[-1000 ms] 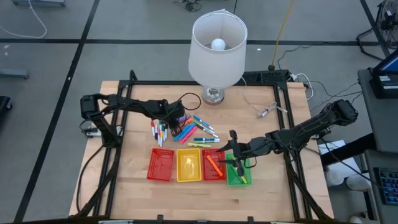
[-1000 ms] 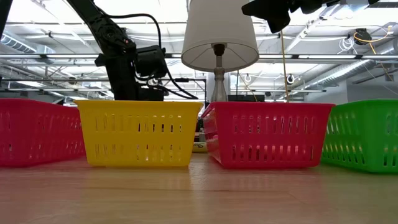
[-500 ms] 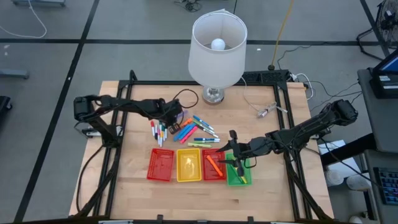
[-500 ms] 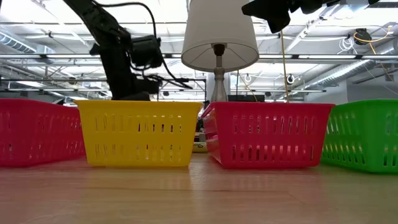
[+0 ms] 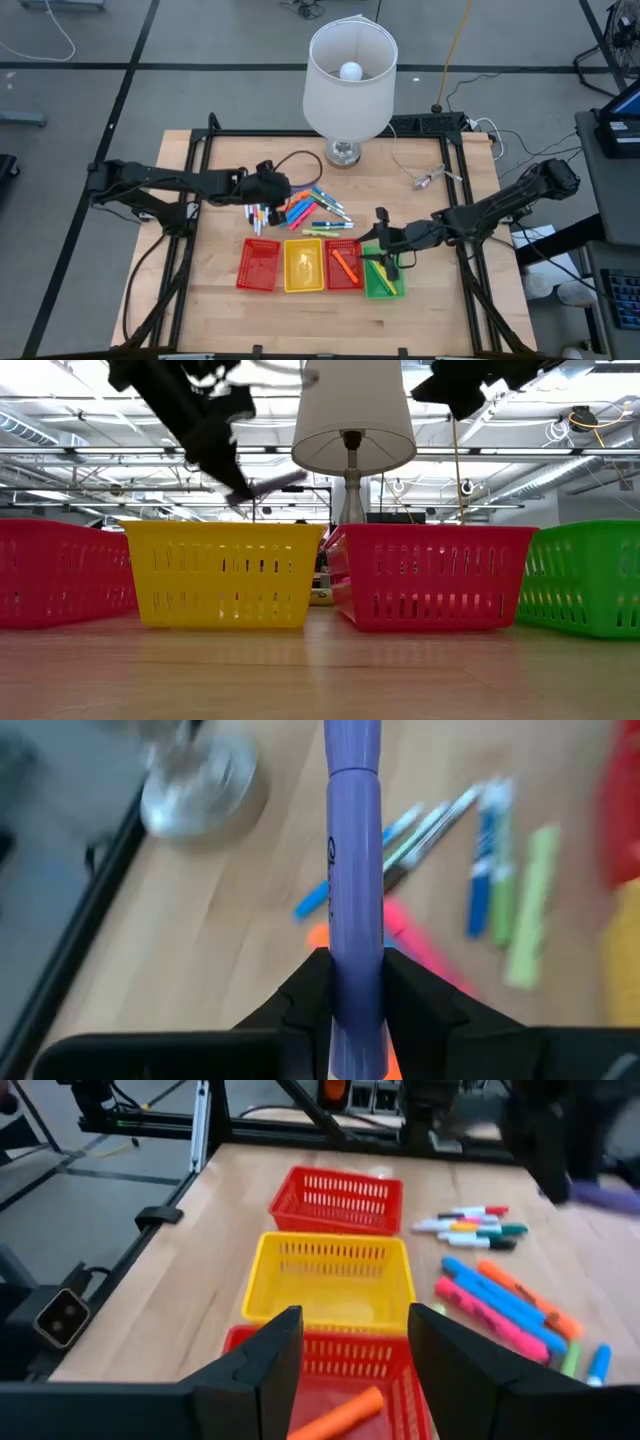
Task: Pick & Place Markers
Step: Put the large violet highlighter into the right red bin
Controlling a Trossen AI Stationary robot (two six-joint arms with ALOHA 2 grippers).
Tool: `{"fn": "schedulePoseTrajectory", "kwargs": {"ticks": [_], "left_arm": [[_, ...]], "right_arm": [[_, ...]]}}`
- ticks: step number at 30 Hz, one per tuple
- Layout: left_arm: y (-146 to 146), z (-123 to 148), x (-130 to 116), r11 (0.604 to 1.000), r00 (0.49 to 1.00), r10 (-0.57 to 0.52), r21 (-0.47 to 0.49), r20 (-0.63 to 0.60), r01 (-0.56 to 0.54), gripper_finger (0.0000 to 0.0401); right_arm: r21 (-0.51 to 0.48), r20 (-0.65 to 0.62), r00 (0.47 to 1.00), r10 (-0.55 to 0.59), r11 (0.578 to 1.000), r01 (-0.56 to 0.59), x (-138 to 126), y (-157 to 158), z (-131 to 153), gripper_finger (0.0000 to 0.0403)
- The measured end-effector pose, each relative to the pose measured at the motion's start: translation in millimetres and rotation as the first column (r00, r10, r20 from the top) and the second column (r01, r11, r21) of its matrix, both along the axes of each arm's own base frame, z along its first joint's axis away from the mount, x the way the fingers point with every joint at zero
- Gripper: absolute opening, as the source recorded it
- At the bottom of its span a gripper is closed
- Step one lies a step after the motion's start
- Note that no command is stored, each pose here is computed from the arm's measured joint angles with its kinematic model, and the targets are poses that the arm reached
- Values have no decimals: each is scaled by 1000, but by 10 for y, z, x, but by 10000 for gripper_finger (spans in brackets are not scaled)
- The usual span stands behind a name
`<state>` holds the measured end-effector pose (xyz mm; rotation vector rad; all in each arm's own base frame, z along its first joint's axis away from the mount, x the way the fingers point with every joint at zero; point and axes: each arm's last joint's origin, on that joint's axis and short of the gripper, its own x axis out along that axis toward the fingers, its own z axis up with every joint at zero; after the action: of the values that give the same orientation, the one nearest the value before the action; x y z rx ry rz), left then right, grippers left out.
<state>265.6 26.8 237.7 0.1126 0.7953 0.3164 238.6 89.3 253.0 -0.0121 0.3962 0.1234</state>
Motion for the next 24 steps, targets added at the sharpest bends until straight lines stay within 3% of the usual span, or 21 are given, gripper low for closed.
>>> {"fn": "schedulePoseTrajectory", "kwargs": {"ticks": [5, 13, 19, 24], "left_arm": [[-215, 157, 76, 993, 981, -119, 21, 155, 117, 69], [-461, 283, 210, 945, 887, -320, 51, 332, 322, 72], [-481, 354, 237, 923, 832, -375, 82, 409, 376, 70], [-310, 202, 201, 907, 768, -402, 98, 499, 410, 70]], "right_arm": [[24, -64, 995, -75, 997, 77, -148, -44, 30, 171], [-45, -58, 965, -254, 967, 252, -205, -84, 19, 171], [-99, -66, 948, -310, 948, 303, -223, -110, -8, 171], [-176, -36, 905, -423, 894, 411, -258, -162, -97, 171]]}}
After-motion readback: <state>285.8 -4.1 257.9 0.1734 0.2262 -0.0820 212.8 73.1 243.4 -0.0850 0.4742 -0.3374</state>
